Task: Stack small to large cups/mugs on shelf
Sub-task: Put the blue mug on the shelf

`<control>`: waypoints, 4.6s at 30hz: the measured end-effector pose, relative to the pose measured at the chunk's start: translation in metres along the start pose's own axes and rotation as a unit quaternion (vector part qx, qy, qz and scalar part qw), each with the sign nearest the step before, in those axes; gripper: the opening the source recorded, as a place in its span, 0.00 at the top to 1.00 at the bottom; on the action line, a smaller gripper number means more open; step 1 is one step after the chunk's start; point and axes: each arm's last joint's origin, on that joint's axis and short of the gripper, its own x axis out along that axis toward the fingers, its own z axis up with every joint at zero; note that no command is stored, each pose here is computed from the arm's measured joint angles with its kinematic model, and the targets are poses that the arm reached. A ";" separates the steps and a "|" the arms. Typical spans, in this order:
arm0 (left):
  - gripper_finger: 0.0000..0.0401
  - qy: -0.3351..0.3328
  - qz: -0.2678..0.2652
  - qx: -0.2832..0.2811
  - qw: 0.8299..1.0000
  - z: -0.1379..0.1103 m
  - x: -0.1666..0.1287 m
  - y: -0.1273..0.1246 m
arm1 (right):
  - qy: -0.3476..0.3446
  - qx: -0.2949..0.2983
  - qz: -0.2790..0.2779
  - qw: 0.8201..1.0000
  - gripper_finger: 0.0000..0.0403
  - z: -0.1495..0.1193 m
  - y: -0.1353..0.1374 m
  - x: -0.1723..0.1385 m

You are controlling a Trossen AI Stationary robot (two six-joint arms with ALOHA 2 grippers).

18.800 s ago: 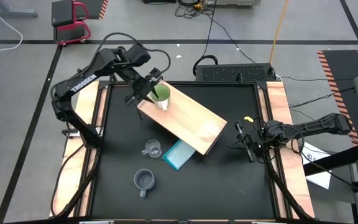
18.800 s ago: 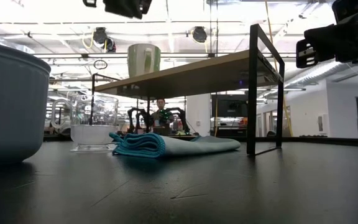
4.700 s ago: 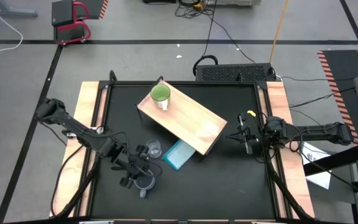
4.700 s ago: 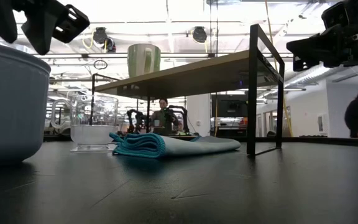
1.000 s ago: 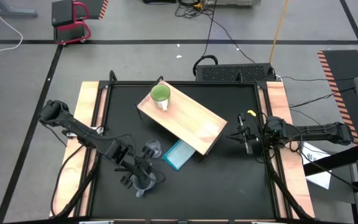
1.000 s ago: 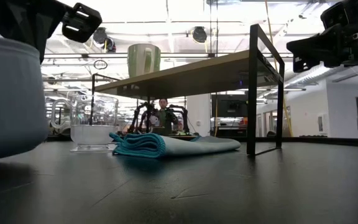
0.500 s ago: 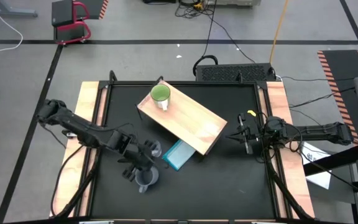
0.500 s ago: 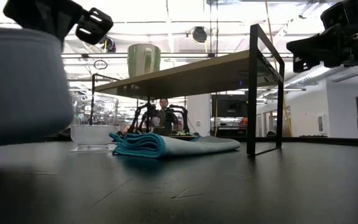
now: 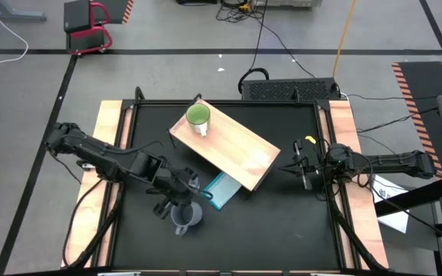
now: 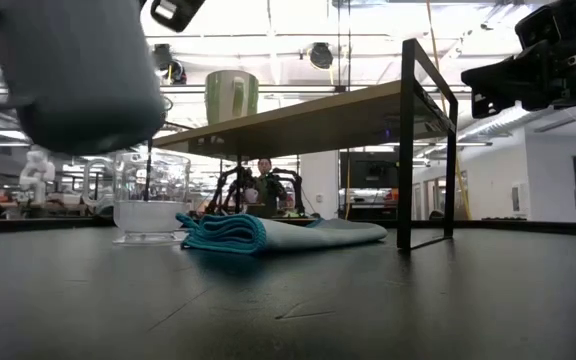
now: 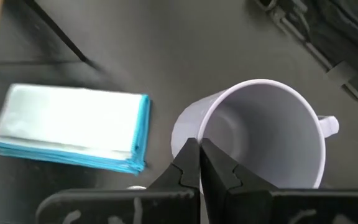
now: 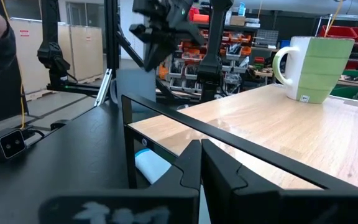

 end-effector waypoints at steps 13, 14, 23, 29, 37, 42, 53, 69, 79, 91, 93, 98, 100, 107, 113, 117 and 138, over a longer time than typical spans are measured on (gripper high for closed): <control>1.00 -0.022 0.022 0.003 1.000 0.011 -0.029 0.026 | 0.000 0.000 0.000 1.000 1.00 0.000 0.000 0.000; 1.00 -0.022 0.021 0.006 1.000 0.011 -0.029 0.027 | 0.000 0.000 0.000 1.000 1.00 0.000 0.000 0.000; 1.00 -0.023 0.026 0.000 0.999 0.006 -0.032 0.039 | 0.000 0.002 0.000 1.000 1.00 0.000 0.000 0.000; 1.00 -0.024 0.035 -0.012 0.999 0.003 -0.034 0.046 | 0.000 0.001 0.000 1.000 1.00 0.000 0.000 0.000; 1.00 -0.045 0.058 -0.008 0.997 0.005 -0.039 0.058 | 0.000 0.000 0.000 1.000 1.00 0.000 0.000 0.000; 1.00 -0.072 0.078 0.007 0.994 0.014 -0.053 0.064 | 0.000 0.000 0.000 1.000 1.00 0.000 0.000 0.000; 1.00 -0.108 0.118 0.012 0.987 0.026 -0.082 0.078 | 0.000 0.007 0.000 1.000 1.00 0.000 0.000 0.000; 1.00 -0.097 0.163 -0.024 0.982 0.011 -0.088 0.112 | 0.000 0.009 0.000 1.000 1.00 0.000 0.000 0.000; 1.00 -0.112 0.196 -0.023 0.974 0.010 -0.106 0.125 | 0.004 0.008 0.000 1.000 1.00 -0.001 0.000 0.000; 1.00 -0.070 0.202 -0.067 0.975 0.024 -0.133 0.169 | 0.004 0.013 0.000 1.000 1.00 -0.001 0.000 0.000; 1.00 -0.057 0.193 -0.069 0.977 0.031 -0.128 0.178 | 0.004 0.013 0.000 1.000 1.00 -0.001 0.000 0.000; 1.00 -0.020 0.165 -0.082 0.983 0.044 -0.118 0.198 | 0.006 0.014 0.000 1.000 1.00 -0.001 0.000 0.001; 1.00 -0.013 0.159 -0.091 0.983 0.047 -0.114 0.205 | 0.009 0.015 0.000 1.000 1.00 -0.002 0.000 0.001; 1.00 -0.015 0.138 -0.126 0.982 0.048 -0.108 0.216 | 0.018 0.017 0.001 1.000 1.00 -0.004 0.000 0.002; 1.00 0.002 0.120 -0.168 0.978 0.040 -0.105 0.219 | 0.022 0.018 0.001 1.000 1.00 -0.005 0.000 0.003; 1.00 0.004 0.118 -0.169 0.979 0.040 -0.105 0.219 | 0.022 0.018 0.001 1.000 1.00 -0.005 0.000 0.003; 1.00 0.048 0.087 -0.175 0.980 0.033 -0.088 0.222 | 0.025 0.030 0.001 0.999 1.00 -0.005 0.000 0.003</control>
